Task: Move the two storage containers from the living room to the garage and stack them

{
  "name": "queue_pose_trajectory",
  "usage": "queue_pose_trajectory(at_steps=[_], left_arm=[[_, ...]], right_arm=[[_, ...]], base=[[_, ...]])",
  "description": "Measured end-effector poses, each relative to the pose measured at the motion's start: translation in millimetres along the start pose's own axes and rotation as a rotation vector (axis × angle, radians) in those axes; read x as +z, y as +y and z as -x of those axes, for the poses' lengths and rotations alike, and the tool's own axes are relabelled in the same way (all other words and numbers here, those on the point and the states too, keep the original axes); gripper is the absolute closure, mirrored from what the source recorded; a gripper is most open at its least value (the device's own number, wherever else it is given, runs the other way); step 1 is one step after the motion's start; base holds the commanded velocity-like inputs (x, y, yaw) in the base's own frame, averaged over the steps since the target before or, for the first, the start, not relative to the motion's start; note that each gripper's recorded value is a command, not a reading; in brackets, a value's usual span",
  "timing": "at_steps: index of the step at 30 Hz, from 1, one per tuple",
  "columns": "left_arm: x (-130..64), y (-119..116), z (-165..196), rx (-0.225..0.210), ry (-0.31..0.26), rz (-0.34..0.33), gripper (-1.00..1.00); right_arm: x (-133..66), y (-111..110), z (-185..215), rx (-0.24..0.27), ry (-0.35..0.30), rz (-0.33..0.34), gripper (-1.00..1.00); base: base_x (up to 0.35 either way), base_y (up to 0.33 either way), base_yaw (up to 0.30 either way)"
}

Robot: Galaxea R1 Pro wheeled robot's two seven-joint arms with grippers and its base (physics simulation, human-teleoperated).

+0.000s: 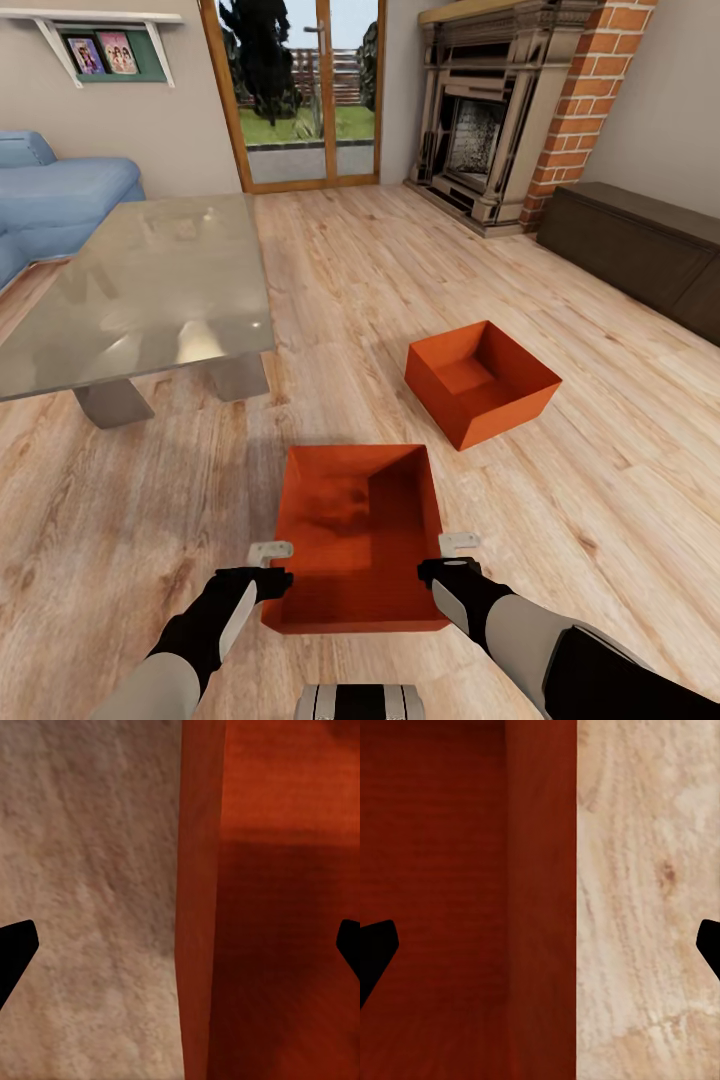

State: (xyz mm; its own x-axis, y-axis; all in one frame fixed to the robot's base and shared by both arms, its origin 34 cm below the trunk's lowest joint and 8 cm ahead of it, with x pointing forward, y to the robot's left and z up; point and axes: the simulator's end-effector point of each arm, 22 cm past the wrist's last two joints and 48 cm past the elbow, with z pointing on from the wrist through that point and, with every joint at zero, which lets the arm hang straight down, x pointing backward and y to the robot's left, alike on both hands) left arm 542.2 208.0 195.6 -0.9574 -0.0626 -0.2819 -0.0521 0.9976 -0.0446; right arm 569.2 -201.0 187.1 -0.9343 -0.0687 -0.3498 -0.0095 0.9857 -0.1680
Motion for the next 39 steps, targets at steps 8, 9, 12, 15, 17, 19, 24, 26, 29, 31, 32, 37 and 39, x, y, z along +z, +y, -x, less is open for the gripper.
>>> queue_pose_trajectory(at_steps=[8, 9, 12, 15, 17, 19, 24, 26, 29, 31, 32, 37, 39], left_arm=[[0.0, 0, 0, 0.000, 0.000, 0.000, -1.00], [0.0, 0, 0, -0.001, 0.000, 0.000, -1.00], [0.0, 0, 0, -0.001, 0.000, 0.000, -1.00], [0.0, 0, 0, 0.000, 0.000, 0.000, -1.00], [-0.1, 0, 0, 0.000, -0.001, 0.000, -1.00], [-0.2, 0, 1, 0.000, -0.001, 0.000, -1.00], [7.8, 1, -4, 0.000, -0.001, 0.000, -1.00], [11.3, 1, -7, 0.000, 0.002, 0.000, -1.00], [15.7, 1, -12, -0.001, 0.013, 0.001, -1.00], [15.1, 1, -10, -0.001, 0.007, 0.001, -1.00], [14.8, 1, -8, -0.001, 0.004, 0.001, -1.00], [11.8, 3, 3, -0.004, -0.020, 0.003, -1.00], [11.0, 3, 6, -0.005, -0.027, 0.003, -1.00]], right_arm=[[0.0, 0, 0, 0.000, 0.000, 0.000, -1.00], [0.0, 0, -1, 0.000, 0.001, 0.000, -1.00], [0.0, 0, 0, 0.000, 0.000, 0.000, -1.00], [0.0, 0, 0, 0.000, 0.000, 0.000, -1.00], [0.0, 0, 0, 0.000, 0.000, 0.000, -1.00], [0.0, 0, 0, 0.000, 0.000, 0.000, -1.00], [7.4, 2, -6, 0.000, 0.000, 0.000, -1.00], [10.8, 2, -9, -0.001, 0.004, 0.000, -1.00], [15.0, 3, -15, -0.003, 0.016, 0.001, -1.00], [15.0, 3, -15, -0.003, 0.016, 0.001, -1.00], [15.0, 3, -15, -0.003, 0.016, 0.001, -1.00], [15.0, 3, -15, -0.003, 0.016, 0.001, -1.00], [15.0, 3, -15, -0.003, 0.016, 0.001, -1.00]], base=[[0.000, 0.000, 0.000], [0.000, 0.000, 0.000], [0.000, 0.000, 0.000], [0.000, 0.000, 0.000], [0.000, 0.000, 0.000], [0.000, 0.000, 0.000], [0.000, 0.000, 0.000], [0.000, 0.000, 0.000], [0.000, 0.000, 0.000], [0.000, 0.000, 0.000], [0.000, 0.000, 0.000], [0.000, 0.000, 0.000], [0.000, 0.000, 0.000]])
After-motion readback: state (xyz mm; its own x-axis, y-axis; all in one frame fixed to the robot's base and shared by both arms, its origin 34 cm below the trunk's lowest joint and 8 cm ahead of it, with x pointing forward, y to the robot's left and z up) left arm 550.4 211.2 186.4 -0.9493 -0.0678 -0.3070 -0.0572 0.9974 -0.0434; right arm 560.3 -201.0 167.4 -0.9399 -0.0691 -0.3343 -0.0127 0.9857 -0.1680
